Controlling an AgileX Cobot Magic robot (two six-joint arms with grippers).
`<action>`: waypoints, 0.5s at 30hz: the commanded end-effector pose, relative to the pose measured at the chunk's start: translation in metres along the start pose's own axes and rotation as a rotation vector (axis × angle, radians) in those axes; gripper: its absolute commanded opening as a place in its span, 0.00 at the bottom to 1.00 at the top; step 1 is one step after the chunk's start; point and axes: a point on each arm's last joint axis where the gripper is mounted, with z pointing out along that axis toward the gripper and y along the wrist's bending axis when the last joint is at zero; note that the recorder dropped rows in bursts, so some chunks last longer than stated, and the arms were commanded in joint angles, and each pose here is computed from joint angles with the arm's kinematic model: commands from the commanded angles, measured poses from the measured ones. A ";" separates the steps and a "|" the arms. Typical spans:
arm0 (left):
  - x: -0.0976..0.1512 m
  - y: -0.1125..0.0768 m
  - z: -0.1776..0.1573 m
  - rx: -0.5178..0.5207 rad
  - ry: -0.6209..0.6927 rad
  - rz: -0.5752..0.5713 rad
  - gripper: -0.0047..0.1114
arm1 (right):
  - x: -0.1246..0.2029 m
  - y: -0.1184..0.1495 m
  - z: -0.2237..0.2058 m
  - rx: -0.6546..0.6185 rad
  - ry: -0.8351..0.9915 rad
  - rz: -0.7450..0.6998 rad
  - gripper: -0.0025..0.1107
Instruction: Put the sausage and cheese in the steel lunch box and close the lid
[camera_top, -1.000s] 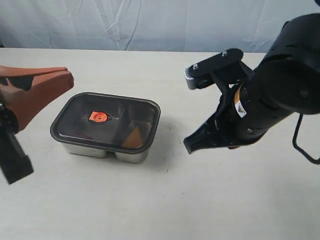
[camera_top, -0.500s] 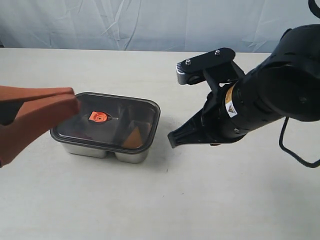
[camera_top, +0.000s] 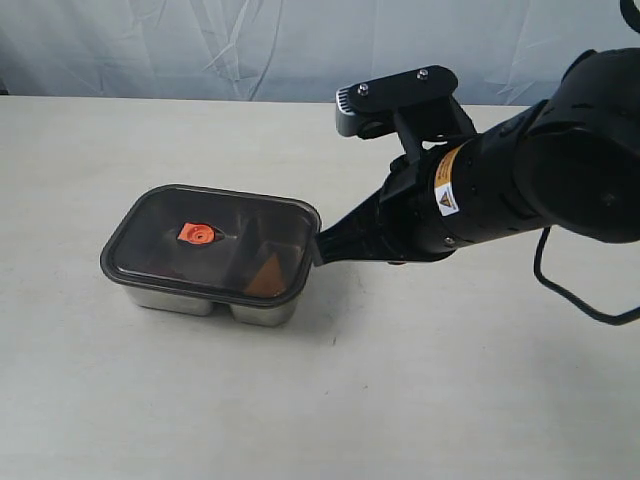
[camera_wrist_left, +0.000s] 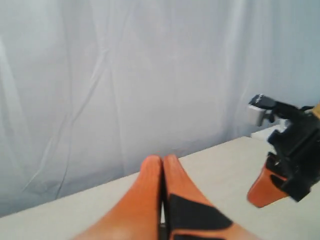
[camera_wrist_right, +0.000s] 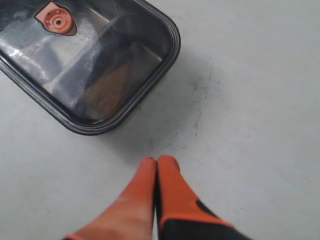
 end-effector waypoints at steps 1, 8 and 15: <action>0.037 0.007 -0.017 -0.135 -0.006 -0.106 0.04 | 0.000 0.000 -0.002 -0.007 -0.016 0.004 0.02; 0.058 0.010 -0.030 -0.233 -0.066 -0.147 0.04 | 0.000 0.000 -0.002 -0.007 -0.016 0.004 0.02; 0.058 0.008 -0.031 -0.234 -0.066 -0.112 0.04 | 0.000 0.000 -0.002 -0.007 -0.016 0.004 0.02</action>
